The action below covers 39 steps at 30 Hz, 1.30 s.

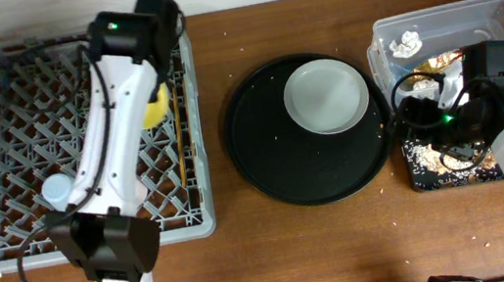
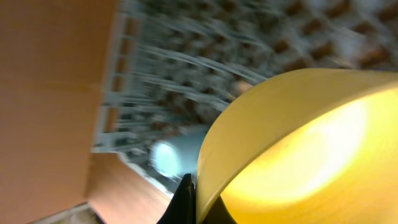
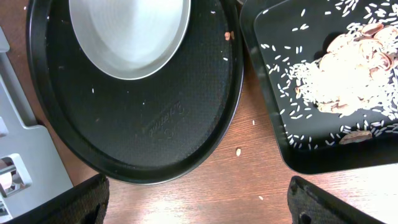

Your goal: Sort waste into correct bins and load items into the dishwasher rack

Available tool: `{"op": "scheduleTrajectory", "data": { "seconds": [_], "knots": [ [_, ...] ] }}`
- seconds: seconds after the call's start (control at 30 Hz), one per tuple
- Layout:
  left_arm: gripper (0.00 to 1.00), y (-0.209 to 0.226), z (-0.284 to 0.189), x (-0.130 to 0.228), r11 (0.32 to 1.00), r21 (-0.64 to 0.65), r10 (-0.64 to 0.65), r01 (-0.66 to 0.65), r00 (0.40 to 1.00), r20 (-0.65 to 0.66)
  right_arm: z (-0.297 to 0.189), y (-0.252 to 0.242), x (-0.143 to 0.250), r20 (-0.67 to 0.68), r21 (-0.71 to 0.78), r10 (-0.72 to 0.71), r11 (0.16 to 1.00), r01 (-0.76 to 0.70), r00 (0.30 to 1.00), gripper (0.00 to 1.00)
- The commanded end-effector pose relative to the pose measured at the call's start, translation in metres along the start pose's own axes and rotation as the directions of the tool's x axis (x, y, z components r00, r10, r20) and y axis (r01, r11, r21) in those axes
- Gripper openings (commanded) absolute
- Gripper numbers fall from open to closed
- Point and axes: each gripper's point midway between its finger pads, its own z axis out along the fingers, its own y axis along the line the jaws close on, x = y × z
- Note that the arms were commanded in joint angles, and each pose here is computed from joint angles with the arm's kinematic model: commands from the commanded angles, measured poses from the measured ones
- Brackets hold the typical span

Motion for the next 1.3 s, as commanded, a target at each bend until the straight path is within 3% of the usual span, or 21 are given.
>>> {"op": "scheduleTrajectory", "data": {
  "seconds": [0.0, 0.13, 0.33, 0.37, 0.43, 0.47, 0.5, 0.53, 0.67, 0.73, 0.77, 0.8, 0.87, 0.9, 1.0, 1.07, 1.1, 1.13, 1.17, 1.2, 1.27],
  "knots": [
    [0.0, 0.052, 0.046, -0.005, 0.943, -0.306, -0.124, 0.133, 0.991, 0.047, -0.002, -0.003, -0.002, 0.013, 0.014, 0.003, 1.0, -0.003, 1.0, 0.93],
    [0.0, 0.054, 0.09, 0.002, 0.869, -0.477, -0.089, 0.128, 0.991, 0.105, -0.002, -0.003, -0.002, 0.013, 0.014, 0.004, 1.0, -0.004, 1.0, 0.93],
    [0.0, -0.004, 0.111, 0.041, 0.938, -0.345, -0.031, 0.024, 0.999, -0.014, -0.002, -0.002, -0.003, 0.016, 0.013, 0.003, 1.0, -0.003, 1.0, 0.93],
    [0.04, -0.013, 0.106, 0.044, 0.947, -0.321, -0.009, 0.001, 1.0, -0.022, -0.002, -0.002, -0.003, 0.016, 0.013, 0.003, 1.0, -0.003, 1.0, 0.93],
    [0.28, -0.025, 0.094, 0.047, 0.95, -0.309, 0.04, -0.043, 0.999, -0.017, -0.002, -0.002, -0.003, 0.016, 0.013, 0.003, 1.0, -0.003, 1.0, 0.94],
    [0.35, -0.028, 0.089, 0.05, 0.948, -0.311, 0.068, -0.071, 0.997, -0.022, -0.002, -0.002, -0.003, 0.015, 0.013, 0.003, 1.0, -0.003, 1.0, 0.93],
    [0.07, -0.025, 0.088, 0.051, 0.946, -0.316, 0.074, -0.079, 0.997, -0.027, -0.002, -0.002, -0.003, 0.015, 0.013, 0.003, 1.0, -0.003, 1.0, 0.93],
    [0.0, -0.02, 0.086, 0.049, 0.947, -0.315, 0.057, -0.061, 0.998, -0.022, -0.002, -0.003, -0.002, 0.013, 0.014, 0.003, 1.0, -0.003, 1.0, 0.93],
    [0.0, 0.012, 0.081, 0.039, 0.938, -0.347, -0.014, 0.019, 1.0, 0.016, -0.002, -0.003, -0.002, 0.013, 0.014, 0.003, 1.0, -0.003, 1.0, 0.94],
    [0.0, 0.02, 0.089, 0.049, 0.96, -0.236, -0.164, 0.147, 0.985, -0.052, -0.002, -0.003, -0.002, 0.013, 0.014, 0.003, 1.0, -0.003, 1.0, 0.94],
    [0.0, 0.023, 0.083, 0.047, 0.959, -0.1, -0.275, 0.265, 0.957, -0.094, -0.002, -0.003, -0.002, 0.013, 0.014, 0.003, 1.0, -0.003, 1.0, 0.94],
    [0.09, 0.025, 0.071, 0.035, 0.916, 0.104, -0.375, 0.388, 0.918, -0.131, -0.002, -0.003, -0.002, 0.013, 0.014, 0.004, 1.0, -0.004, 1.0, 0.94],
    [0.48, 0.007, 0.054, 0.004, 0.763, 0.526, -0.34, 0.375, 0.926, -0.167, -0.002, -0.003, -0.002, 0.013, 0.014, 0.003, 1.0, -0.003, 1.0, 0.95],
    [0.55, 0.007, 0.066, 0.007, 0.726, 0.577, -0.312, 0.374, 0.927, -0.208, -0.002, -0.003, -0.002, 0.013, 0.014, 0.004, 1.0, -0.004, 1.0, 0.95],
    [0.58, -0.017, 0.086, 0.014, 0.692, 0.672, -0.16, 0.266, 0.963, -0.216, -0.002, -0.003, -0.002, 0.013, 0.014, 0.003, 1.0, -0.003, 1.0, 0.94],
    [0.58, -0.042, 0.103, 0.02, 0.667, 0.707, -0.084, 0.234, 0.967, -0.241, -0.002, -0.003, -0.002, 0.013, 0.014, 0.003, 1.0, -0.003, 1.0, 0.94],
    [0.52, -0.049, 0.117, 0.025, 0.681, 0.692, -0.066, 0.239, 0.962, -0.266, -0.002, -0.003, -0.002, 0.013, 0.014, 0.003, 1.0, -0.003, 1.0, 0.94],
    [0.41, -0.052, 0.126, 0.025, 0.693, 0.681, -0.063, 0.238, 0.96, -0.271, -0.002, -0.003, -0.002, 0.013, 0.014, 0.004, 1.0, -0.004, 1.0, 0.94],
    [0.17, -0.055, 0.131, 0.023, 0.697, 0.677, -0.067, 0.236, 0.962, -0.266, -0.002, -0.003, -0.002, 0.013, 0.014, 0.003, 1.0, -0.003, 1.0, 0.94],
    [0.02, -0.053, 0.133, 0.022, 0.706, 0.669, -0.07, 0.234, 0.962, -0.263, -0.002, -0.003, -0.002, 0.013, 0.014, 0.003, 1.0, -0.003, 1.0, 0.94],
    [0.0, -0.047, 0.132, 0.026, 0.725, 0.648, -0.064, 0.232, 0.96, -0.272, -0.002, -0.003, -0.002, 0.012, 0.014, 0.004, 1.0, -0.004, 1.0, 0.95]
  ]
}}
